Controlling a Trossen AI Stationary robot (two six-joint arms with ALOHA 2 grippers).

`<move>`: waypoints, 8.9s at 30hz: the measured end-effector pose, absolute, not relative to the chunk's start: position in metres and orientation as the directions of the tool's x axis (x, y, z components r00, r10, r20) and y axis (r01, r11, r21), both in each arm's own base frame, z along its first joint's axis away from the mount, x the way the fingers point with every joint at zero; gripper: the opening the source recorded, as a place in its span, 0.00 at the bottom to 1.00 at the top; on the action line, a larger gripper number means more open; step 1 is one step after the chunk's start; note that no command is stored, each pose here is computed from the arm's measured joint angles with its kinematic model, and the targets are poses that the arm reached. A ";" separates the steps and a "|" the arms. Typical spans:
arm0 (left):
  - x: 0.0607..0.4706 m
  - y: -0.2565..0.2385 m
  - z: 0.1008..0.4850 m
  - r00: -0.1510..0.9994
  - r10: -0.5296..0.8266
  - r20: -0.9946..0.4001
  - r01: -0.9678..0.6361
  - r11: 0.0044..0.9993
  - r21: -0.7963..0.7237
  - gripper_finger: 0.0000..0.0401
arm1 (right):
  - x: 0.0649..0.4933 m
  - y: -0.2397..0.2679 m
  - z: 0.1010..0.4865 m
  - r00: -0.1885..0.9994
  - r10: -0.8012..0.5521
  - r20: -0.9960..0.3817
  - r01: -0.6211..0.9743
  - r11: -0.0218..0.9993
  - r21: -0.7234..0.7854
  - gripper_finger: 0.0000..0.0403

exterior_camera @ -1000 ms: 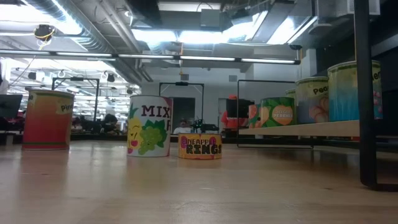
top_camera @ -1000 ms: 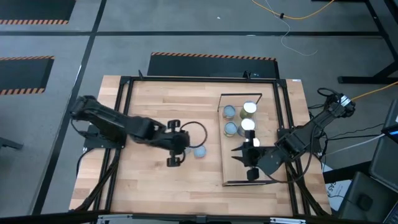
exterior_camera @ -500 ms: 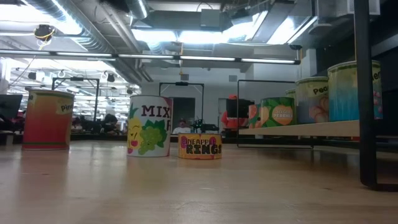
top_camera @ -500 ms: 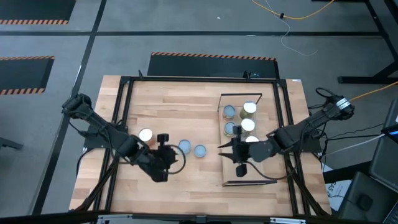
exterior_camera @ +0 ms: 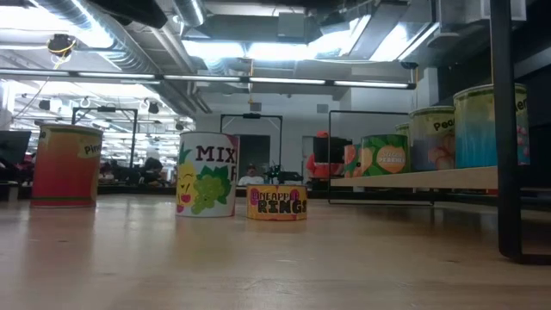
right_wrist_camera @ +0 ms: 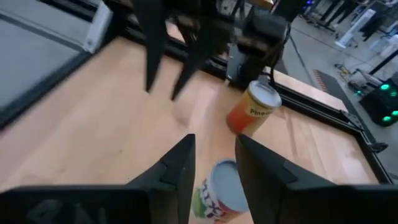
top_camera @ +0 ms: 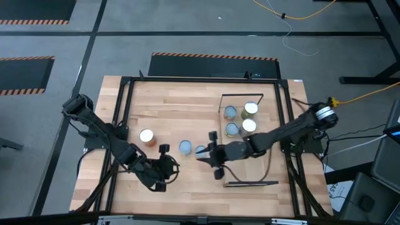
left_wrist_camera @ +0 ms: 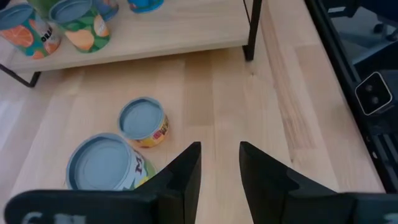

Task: Pick and place cans onto a shelf
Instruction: Put the canned mixed fruits on the shelf

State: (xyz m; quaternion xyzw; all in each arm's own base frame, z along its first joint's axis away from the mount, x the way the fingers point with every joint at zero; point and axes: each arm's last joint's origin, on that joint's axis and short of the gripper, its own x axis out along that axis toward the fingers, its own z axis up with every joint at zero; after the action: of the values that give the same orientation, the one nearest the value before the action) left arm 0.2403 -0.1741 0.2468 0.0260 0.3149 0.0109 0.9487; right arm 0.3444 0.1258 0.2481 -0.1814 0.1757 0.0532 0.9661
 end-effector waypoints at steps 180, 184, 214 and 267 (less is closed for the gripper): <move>0.266 -0.198 0.193 0.745 0.000 -0.667 -0.142 0.977 -0.159 0.25 | 0.396 0.016 0.194 0.843 0.183 -0.506 -0.232 0.972 -0.034 0.46; 0.275 -0.198 0.177 0.735 0.024 -0.678 -0.161 0.977 -0.140 0.25 | 0.400 0.005 0.180 0.822 0.223 -0.525 -0.257 0.966 0.007 0.46; 0.300 -0.173 0.137 0.659 0.138 -0.739 -0.283 0.956 -0.074 0.25 | 0.412 -0.019 0.123 0.738 0.451 -0.502 -0.372 0.893 0.253 0.46; 0.302 -0.172 0.136 0.592 -0.039 -0.805 -0.199 0.961 -0.193 0.25 | 0.410 -0.007 0.141 0.684 0.600 -0.415 -0.518 0.800 0.303 0.04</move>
State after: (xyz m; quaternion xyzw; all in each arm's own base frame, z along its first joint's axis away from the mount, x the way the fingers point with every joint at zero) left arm 0.3016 -0.1722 0.1355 -0.1324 0.4491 0.0454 0.8824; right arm 0.4100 -0.0068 0.1407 0.0805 0.2541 0.3060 0.9139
